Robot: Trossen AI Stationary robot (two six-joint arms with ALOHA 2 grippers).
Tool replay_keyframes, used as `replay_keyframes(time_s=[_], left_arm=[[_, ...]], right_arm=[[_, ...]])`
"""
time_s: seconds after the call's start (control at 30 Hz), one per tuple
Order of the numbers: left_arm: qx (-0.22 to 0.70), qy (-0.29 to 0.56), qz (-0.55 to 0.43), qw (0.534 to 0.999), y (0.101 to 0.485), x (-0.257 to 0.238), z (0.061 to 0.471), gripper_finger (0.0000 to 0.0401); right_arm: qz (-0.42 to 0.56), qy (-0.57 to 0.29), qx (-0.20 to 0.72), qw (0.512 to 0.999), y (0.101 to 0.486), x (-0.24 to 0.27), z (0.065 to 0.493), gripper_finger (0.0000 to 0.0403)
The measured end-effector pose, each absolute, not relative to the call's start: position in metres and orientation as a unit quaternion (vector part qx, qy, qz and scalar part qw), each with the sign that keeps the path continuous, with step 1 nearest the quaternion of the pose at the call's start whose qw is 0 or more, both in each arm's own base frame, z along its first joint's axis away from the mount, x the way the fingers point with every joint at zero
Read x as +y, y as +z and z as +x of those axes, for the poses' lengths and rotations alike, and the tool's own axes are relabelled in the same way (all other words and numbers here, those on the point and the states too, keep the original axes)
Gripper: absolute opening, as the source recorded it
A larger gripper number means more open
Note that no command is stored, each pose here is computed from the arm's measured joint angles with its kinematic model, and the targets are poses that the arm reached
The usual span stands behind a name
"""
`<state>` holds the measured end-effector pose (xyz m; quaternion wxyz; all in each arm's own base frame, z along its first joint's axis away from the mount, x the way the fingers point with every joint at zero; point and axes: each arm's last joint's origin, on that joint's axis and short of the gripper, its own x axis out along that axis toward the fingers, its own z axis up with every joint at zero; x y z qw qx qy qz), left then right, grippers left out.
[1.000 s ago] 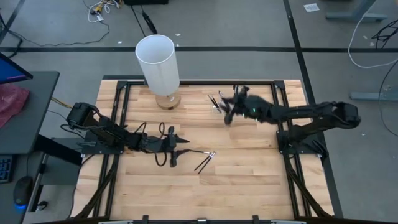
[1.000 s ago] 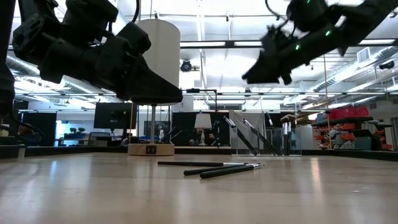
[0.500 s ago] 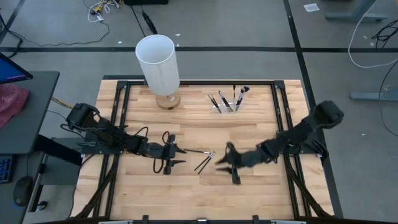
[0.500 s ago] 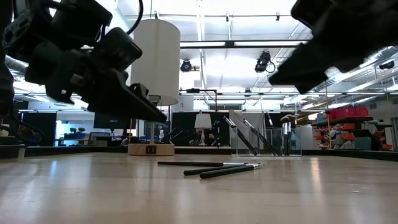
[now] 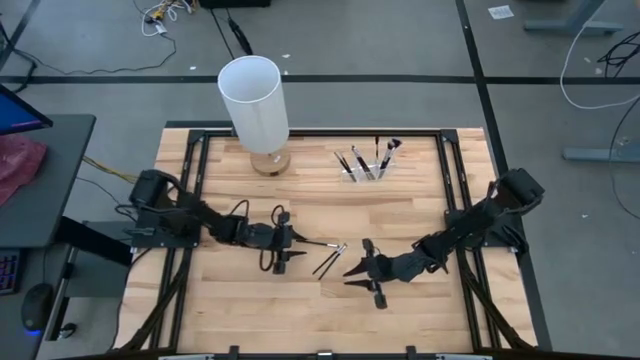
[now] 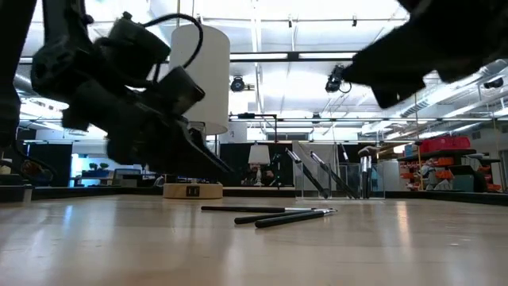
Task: Sort items
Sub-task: Put the eyeshadow brush into the transparent organizer
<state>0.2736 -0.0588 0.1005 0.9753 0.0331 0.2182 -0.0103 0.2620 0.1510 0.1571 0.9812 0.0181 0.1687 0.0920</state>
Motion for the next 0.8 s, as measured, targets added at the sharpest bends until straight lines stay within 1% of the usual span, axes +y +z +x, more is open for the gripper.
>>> replay_keyframes(time_s=[0.1, 0.27, 0.43, 0.6, 0.7, 0.8], left_arm=[[0.221, -0.001, 0.031, 0.975, 0.095, -0.053, 0.282, 0.0185], [0.239, -0.033, 0.017, 0.97, 0.081, -0.047, 0.299, 0.0185], [0.245, -0.03, 0.024, 0.969, 0.069, -0.039, 0.312, 0.0185], [0.251, -0.029, 0.02, 0.967, 0.061, -0.028, 0.321, 0.0183], [0.258, -0.044, 0.019, 0.965, 0.055, -0.021, 0.324, 0.0168], [0.266, -0.045, 0.019, 0.963, 0.05, -0.015, 0.325, 0.0136]], right_arm=[[0.011, 0.103, 0.157, 0.982, 0.169, 0.153, 0.256, 0.009], [0.007, 0.128, 0.175, 0.976, 0.183, 0.161, 0.238, 0.0089], [0.007, 0.121, 0.157, 0.98, 0.194, 0.173, 0.222, 0.0089], [-0.002, 0.105, 0.15, 0.983, 0.195, 0.179, 0.216, 0.0089], [-0.006, 0.096, 0.149, 0.984, 0.195, 0.179, 0.215, 0.0089], [-0.008, 0.097, 0.149, 0.984, 0.195, 0.179, 0.215, 0.0089]])
